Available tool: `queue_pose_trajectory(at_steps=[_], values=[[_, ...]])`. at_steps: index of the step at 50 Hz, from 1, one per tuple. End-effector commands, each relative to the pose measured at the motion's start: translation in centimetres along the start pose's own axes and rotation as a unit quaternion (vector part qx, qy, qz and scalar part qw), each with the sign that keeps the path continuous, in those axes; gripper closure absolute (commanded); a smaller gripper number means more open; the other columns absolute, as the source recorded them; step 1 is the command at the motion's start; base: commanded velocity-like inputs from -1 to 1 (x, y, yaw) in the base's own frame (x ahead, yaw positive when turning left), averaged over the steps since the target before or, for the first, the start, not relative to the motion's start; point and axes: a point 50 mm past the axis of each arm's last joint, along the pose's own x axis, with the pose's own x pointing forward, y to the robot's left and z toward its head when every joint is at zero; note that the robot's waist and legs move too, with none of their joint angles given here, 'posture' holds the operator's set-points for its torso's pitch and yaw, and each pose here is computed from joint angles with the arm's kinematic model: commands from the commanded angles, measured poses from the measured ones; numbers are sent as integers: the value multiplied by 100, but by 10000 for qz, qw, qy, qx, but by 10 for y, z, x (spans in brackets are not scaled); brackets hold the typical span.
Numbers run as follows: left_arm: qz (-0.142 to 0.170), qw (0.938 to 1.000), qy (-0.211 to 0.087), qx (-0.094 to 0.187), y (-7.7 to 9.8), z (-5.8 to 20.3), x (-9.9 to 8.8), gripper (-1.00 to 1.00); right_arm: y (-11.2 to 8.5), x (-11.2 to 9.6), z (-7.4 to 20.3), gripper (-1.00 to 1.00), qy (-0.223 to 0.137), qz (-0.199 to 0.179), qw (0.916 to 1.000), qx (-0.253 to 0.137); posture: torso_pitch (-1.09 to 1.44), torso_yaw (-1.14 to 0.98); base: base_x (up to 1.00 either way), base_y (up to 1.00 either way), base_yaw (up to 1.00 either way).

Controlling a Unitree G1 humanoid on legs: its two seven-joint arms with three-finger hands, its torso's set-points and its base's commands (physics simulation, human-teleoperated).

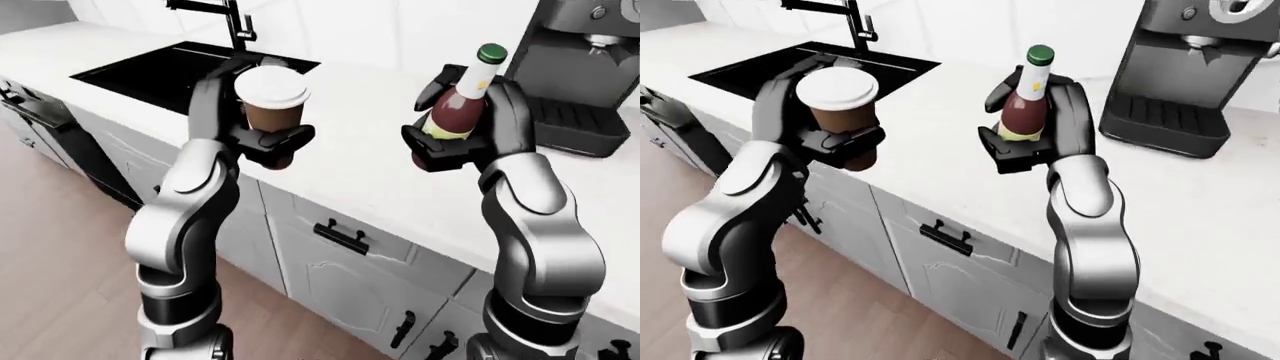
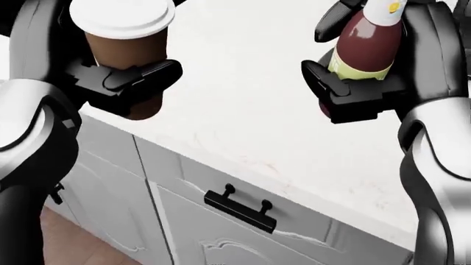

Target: Move the drinks to the dining counter.

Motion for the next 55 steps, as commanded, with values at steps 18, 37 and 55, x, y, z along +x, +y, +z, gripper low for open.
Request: queue_pose_trajectory(at_steps=[18, 37, 55], values=[[35, 9994, -341, -27, 2, 11, -4, 100, 5, -2, 23, 100, -496, 103, 9987, 41, 0, 0, 0, 0, 100], [-12, 9995, -328, -12, 0, 9, -5, 100, 5, -2, 21, 100, -481, 102, 9988, 73, 0, 0, 0, 0, 100], [-6, 9994, -334, -13, 0, 6, -5, 100, 3, -3, 20, 100, -489, 106, 9987, 105, 0, 0, 0, 0, 100]])
